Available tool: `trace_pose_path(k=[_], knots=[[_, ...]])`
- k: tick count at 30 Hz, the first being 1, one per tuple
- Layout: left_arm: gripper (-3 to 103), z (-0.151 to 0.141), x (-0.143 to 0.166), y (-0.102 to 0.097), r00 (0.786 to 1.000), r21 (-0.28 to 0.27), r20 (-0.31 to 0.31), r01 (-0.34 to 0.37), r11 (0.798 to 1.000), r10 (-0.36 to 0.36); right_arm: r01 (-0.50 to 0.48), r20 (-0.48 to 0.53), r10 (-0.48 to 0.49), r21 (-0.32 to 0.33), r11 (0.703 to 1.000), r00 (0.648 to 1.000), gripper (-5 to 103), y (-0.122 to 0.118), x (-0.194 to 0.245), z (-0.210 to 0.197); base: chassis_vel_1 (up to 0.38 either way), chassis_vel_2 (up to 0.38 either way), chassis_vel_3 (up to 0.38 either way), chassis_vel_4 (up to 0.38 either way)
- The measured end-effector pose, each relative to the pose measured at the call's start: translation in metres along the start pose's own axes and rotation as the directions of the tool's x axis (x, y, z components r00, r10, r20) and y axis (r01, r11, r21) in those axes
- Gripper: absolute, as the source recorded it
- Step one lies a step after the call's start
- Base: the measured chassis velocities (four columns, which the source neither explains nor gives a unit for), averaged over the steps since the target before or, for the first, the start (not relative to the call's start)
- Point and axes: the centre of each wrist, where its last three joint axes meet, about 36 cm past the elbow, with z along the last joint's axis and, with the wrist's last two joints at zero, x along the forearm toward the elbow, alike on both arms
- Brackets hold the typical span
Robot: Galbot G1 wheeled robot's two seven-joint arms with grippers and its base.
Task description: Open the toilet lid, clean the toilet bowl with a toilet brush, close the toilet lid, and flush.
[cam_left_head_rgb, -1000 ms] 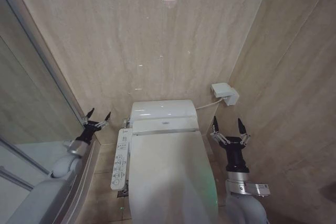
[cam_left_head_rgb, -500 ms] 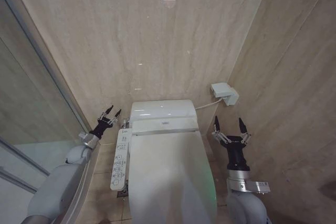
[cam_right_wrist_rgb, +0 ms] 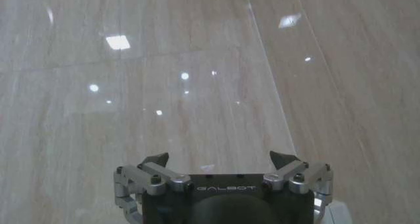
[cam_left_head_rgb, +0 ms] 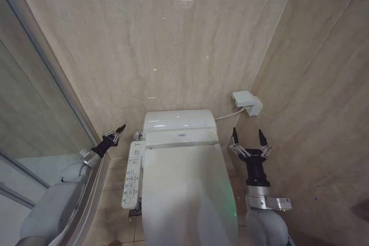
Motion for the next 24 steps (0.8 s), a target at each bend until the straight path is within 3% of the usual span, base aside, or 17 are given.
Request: trace_pose_path(k=[7, 24], knots=[[0, 0.009, -0.006, -0.007, 1.000, 0.014, -0.011, -0.021, 1.000, 0.021, 0.000, 0.001, 0.000, 0.004, 1.000, 1.000, 100, -0.002, 0.000, 0.000, 0.000, 0.000, 0.000, 0.000], [0, 0.024, -0.007, -0.012, 0.992, -0.028, -0.088, -0.095, 0.995, 0.092, -0.003, 0.000, 0.003, -0.002, 1.000, 1.000, 100, 0.002, 0.000, 0.002, 0.000, 0.000, 0.000, 0.000]])
